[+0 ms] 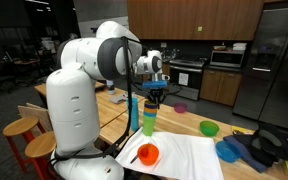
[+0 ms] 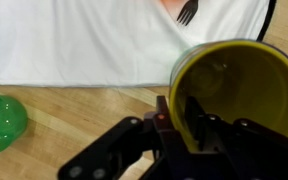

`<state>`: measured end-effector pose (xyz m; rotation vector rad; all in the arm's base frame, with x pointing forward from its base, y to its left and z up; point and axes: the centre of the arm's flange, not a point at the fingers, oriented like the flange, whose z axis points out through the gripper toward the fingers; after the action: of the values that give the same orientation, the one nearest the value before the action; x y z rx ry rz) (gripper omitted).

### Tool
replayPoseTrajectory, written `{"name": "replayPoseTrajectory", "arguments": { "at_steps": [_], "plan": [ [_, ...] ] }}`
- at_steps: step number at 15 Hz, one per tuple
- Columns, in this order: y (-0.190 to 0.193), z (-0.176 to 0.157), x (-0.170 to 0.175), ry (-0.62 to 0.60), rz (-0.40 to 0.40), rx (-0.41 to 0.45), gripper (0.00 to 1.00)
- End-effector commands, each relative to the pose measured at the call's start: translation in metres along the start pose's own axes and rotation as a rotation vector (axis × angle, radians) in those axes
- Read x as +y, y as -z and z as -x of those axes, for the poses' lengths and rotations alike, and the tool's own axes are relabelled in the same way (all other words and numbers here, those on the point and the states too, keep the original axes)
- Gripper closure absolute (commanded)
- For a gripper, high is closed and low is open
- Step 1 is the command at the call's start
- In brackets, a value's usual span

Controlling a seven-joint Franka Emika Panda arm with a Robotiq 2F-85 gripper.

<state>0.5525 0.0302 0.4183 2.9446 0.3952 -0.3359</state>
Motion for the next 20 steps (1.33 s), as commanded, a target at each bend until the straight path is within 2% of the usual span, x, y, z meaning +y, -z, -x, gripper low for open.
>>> {"name": "replayPoseTrajectory", "arguments": {
  "at_steps": [1,2,10,15,20],
  "plan": [
    [-0.008,0.002,0.001,-0.022,-0.021,-0.018,1.00],
    [-0.007,0.002,0.002,-0.022,-0.026,-0.019,0.96],
    [-0.005,0.003,-0.005,-0.035,-0.036,-0.008,0.97],
    [0.007,0.003,0.006,-0.109,0.044,0.030,0.97],
    [0.022,0.001,0.004,-0.109,0.088,0.083,0.97]
  ]
}}
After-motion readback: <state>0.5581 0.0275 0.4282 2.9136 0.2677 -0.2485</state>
